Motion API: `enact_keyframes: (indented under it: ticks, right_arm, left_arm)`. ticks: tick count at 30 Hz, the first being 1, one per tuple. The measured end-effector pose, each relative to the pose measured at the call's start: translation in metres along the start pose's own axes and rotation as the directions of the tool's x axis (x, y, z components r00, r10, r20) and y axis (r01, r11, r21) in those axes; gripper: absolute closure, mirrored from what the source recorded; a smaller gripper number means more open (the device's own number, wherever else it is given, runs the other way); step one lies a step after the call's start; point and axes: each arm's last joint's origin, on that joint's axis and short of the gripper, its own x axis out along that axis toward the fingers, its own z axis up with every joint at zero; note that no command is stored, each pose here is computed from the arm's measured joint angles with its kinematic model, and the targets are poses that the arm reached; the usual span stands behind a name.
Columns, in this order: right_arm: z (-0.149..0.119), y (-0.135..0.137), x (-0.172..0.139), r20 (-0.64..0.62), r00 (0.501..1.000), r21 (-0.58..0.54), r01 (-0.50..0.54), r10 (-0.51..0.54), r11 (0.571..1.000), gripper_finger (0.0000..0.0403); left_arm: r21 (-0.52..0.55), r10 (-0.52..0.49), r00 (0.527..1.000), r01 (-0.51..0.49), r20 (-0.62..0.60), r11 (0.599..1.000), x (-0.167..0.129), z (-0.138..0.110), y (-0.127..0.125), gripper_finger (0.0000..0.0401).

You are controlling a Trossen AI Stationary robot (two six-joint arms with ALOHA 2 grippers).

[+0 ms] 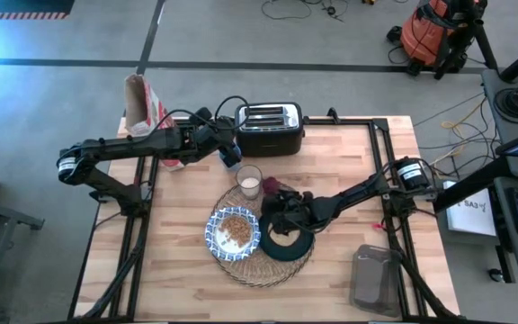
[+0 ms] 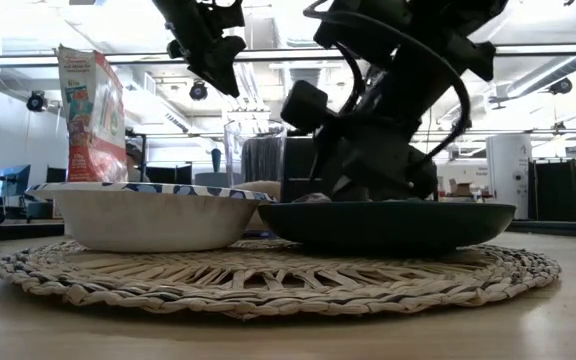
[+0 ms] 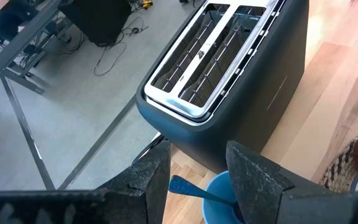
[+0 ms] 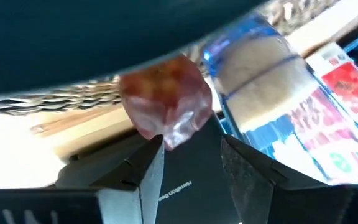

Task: Arrange a breakfast setting
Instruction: Move the iridescent spoon to the middle left of the table

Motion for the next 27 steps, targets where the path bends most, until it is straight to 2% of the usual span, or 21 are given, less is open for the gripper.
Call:
enact_keyframes:
  ticks: [4, 7, 12, 18, 20, 23, 27]
  right_arm:
    - [-0.006, -0.010, -0.003, -0.060, 0.998, 0.109, 0.022, -0.015, 0.994, 0.0244]
    - [-0.013, -0.022, -0.006, -0.138, 0.990, 0.247, 0.059, -0.025, 0.967, 0.0243]
    - [-0.026, -0.036, -0.015, -0.197, 0.980, 0.468, 0.109, -0.016, 0.877, 0.0243]
    - [-0.041, -0.031, -0.027, -0.161, 0.981, 0.631, 0.017, 0.110, 0.776, 0.0243]
    - [-0.047, -0.028, -0.032, -0.100, 0.981, 0.714, -0.044, 0.164, 0.699, 0.0243]
    - [-0.057, -0.024, -0.037, 0.023, 0.972, 0.826, -0.149, 0.232, 0.544, 0.0243]
    - [-0.070, -0.020, -0.044, 0.138, 0.955, 0.900, -0.231, 0.262, 0.369, 0.0243]
  left_arm:
    - [0.000, 0.000, 1.000, 0.000, -0.001, 1.000, 0.000, 0.000, 0.000, 0.0260]
    - [0.005, 0.000, 1.000, 0.000, -0.004, 1.000, 0.000, 0.000, 0.000, 0.0260]
    - [0.019, 0.000, 1.000, 0.000, -0.021, 1.000, 0.000, -0.002, 0.000, 0.0260]
    - [-0.016, -0.019, 0.999, 0.018, -0.044, 1.000, 0.000, -0.005, 0.000, 0.0260]
    - [-0.040, -0.051, 0.997, 0.049, -0.057, 0.998, 0.000, -0.006, -0.001, 0.0260]
    - [-0.065, -0.069, 0.995, 0.064, -0.068, 0.996, 0.000, -0.007, -0.002, 0.0260]
    - [-0.106, -0.065, 0.994, 0.055, -0.090, 0.993, 0.000, -0.010, -0.001, 0.0260]
